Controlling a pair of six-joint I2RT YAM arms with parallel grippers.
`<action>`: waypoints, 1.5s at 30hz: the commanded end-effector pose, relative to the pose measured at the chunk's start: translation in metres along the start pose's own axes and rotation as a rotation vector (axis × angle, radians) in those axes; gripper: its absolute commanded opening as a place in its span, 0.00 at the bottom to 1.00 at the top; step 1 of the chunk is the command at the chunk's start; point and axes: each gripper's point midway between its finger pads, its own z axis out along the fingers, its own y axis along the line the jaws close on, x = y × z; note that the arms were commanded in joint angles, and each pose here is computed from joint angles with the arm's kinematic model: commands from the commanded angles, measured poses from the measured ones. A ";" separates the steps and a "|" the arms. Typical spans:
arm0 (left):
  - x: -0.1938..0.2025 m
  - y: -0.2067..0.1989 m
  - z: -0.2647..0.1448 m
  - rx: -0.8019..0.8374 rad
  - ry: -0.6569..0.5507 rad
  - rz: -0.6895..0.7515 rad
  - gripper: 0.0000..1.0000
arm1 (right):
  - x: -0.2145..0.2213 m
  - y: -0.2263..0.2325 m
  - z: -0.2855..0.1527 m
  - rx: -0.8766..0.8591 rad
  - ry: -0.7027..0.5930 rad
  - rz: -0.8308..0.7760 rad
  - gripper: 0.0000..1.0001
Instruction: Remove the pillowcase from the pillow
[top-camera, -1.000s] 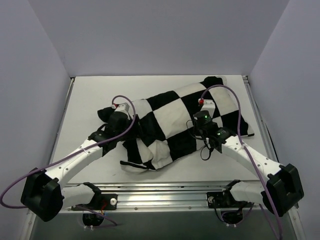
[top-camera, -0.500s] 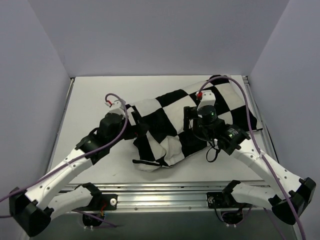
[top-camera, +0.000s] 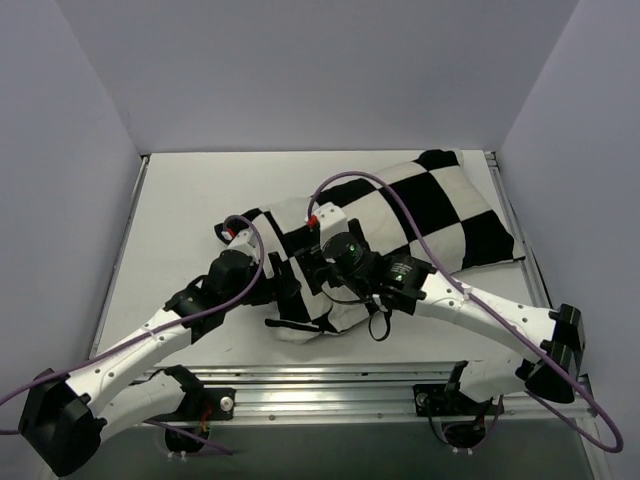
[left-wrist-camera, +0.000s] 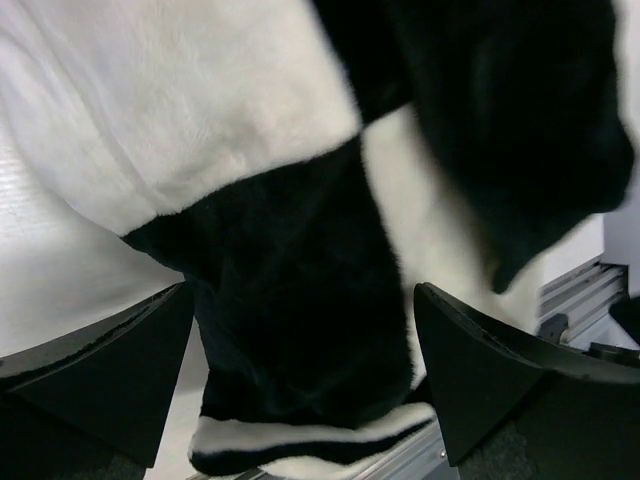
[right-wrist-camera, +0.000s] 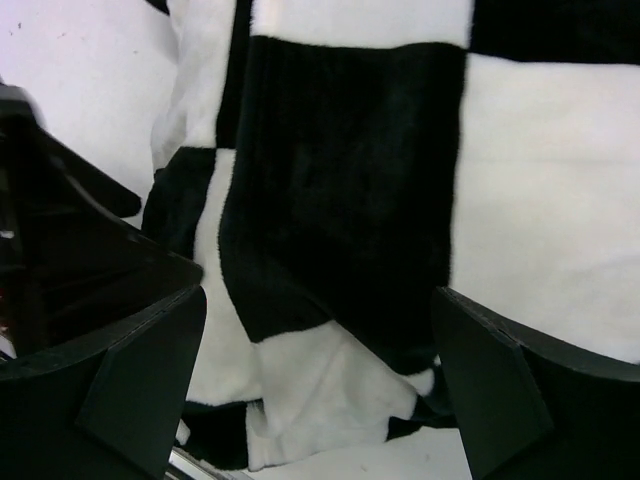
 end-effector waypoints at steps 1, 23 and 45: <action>-0.008 -0.027 0.014 0.135 -0.031 -0.027 1.00 | -0.015 0.012 0.008 -0.002 -0.055 -0.022 0.89; 0.009 0.034 0.027 -0.078 -0.059 -0.082 0.02 | 0.036 -0.080 0.033 0.367 0.050 -0.001 0.14; -0.059 0.027 -0.018 -0.076 -0.119 -0.047 0.67 | 0.091 -0.086 0.066 0.053 0.046 0.447 0.00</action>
